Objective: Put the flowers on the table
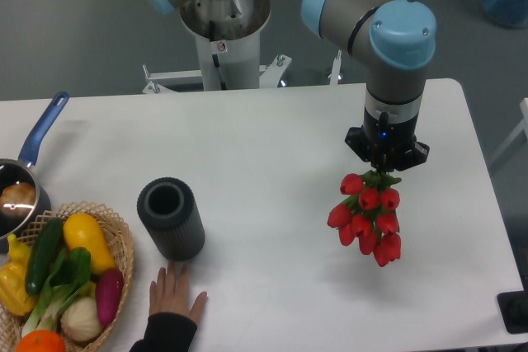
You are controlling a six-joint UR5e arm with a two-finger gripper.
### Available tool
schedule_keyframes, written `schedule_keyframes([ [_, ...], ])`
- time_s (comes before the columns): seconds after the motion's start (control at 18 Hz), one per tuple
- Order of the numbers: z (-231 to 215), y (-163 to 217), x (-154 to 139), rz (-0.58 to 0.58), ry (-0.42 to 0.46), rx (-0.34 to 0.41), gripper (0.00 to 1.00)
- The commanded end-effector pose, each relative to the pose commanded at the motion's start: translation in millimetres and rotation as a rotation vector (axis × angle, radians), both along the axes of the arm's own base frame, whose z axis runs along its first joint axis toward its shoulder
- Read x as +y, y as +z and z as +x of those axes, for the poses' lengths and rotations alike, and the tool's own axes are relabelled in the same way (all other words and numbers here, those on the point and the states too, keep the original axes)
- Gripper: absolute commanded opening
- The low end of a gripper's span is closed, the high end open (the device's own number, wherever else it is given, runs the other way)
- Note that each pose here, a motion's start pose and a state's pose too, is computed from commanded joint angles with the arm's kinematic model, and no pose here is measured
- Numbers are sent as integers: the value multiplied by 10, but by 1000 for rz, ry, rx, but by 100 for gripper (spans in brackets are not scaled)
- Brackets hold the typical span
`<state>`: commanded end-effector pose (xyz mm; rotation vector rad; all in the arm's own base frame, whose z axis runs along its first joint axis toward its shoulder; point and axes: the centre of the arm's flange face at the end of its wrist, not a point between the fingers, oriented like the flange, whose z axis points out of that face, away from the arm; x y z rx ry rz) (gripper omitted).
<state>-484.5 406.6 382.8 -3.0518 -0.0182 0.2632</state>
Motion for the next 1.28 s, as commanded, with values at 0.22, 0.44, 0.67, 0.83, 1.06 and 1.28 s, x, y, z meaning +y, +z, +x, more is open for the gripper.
schedule_keyframes([
  [0.22,-7,-53,14,-5,-8,-6,1],
  [0.44,40,-255,151,-35,-21,-24,3],
  [0.67,145,-585,423,-93,-58,-39,4],
  [0.83,183,-641,467,-91,-67,-53,19],
  [1.06,229,-713,463,-98,-74,-67,36],
  [1.28,230,-698,448,-90,-74,-68,78],
])
